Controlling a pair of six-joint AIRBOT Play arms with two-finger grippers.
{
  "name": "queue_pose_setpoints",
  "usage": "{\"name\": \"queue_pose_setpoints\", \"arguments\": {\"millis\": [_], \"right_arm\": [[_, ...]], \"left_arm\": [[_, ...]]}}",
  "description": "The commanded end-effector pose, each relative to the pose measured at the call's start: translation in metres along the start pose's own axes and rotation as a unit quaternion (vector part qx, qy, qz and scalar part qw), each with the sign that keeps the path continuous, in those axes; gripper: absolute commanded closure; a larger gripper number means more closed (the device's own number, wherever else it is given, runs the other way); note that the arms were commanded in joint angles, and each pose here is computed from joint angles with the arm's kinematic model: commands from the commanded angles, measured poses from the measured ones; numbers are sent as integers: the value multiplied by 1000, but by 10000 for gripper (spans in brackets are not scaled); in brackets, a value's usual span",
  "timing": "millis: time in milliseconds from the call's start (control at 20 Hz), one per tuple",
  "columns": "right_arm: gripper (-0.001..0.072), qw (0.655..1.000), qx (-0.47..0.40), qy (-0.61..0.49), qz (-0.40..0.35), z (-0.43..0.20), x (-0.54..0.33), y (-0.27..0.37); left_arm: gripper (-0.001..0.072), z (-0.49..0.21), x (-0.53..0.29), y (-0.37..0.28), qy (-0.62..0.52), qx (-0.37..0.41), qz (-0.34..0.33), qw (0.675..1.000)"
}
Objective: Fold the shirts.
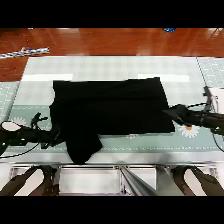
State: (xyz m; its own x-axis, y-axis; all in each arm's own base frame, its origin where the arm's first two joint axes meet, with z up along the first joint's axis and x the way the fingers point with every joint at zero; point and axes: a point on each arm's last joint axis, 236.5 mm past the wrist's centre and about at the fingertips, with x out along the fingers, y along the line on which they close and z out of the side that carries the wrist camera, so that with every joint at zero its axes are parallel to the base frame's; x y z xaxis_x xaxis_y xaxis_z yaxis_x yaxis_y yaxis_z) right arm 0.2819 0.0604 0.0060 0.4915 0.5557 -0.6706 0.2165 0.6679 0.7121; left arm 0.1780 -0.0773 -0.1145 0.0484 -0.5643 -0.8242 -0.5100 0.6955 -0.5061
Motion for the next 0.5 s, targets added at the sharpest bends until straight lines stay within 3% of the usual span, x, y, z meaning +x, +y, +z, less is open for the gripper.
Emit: {"name": "queue_pose_setpoints", "arguments": {"millis": [0, 100, 250, 450], "right_arm": [[308, 994, 44, -30, -99, 18, -41, -66], [308, 974, 125, -13, -188, -5, -57, -122], [308, 971, 148, 68, -174, -53, -33, -123], [308, 967, 142, 125, -172, -70, -13, -126]], "left_arm": [[689, 12, 5, -9, -23, 20, 7, 999], [689, 15, 0, -15, -24, 36, 3, 999], [689, 15, -1, -16, -22, 39, 3, 999], [689, 14, -1, -16, -20, 39, 2, 999]]}}
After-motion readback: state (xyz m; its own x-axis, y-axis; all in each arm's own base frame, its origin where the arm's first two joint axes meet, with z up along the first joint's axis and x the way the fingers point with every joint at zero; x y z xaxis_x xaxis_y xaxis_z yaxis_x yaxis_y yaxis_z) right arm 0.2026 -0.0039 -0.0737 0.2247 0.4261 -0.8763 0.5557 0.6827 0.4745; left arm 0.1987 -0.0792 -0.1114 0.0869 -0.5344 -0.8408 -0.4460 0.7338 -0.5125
